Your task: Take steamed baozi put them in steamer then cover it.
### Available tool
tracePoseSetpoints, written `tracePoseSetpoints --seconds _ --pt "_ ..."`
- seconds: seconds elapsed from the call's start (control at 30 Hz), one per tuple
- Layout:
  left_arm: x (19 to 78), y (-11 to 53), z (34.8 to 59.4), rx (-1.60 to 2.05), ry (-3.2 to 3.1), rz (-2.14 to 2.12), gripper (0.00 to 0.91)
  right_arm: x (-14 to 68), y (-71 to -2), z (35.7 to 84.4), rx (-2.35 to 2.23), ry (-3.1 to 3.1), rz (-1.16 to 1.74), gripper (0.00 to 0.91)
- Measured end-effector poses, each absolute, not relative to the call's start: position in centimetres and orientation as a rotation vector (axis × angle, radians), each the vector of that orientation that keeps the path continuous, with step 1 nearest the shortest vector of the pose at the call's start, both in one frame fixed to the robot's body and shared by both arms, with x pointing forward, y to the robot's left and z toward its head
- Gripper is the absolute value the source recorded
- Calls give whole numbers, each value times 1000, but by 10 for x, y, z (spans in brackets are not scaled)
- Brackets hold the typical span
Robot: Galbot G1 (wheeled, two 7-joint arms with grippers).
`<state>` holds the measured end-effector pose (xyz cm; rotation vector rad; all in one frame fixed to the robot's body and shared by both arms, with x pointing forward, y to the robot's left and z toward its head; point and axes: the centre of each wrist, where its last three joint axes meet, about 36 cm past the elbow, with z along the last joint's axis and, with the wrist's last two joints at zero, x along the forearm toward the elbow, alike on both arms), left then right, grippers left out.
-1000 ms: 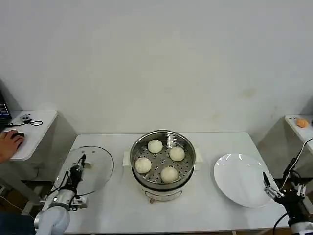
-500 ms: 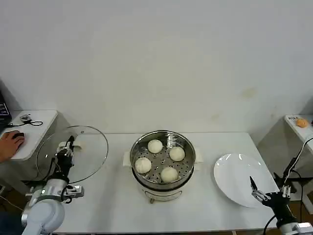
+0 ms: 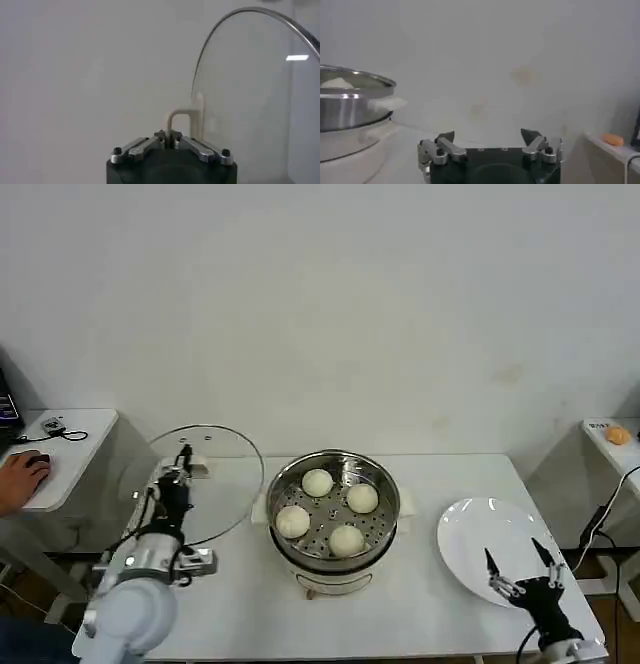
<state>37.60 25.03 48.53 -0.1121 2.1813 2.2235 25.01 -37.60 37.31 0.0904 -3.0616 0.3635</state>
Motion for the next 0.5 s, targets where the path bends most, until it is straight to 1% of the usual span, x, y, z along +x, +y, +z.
tracePoseSetpoints --seconds 0.5 --pt "395 152 469 33 2243 2175 0 255 -360 361 132 -3039 396 907"
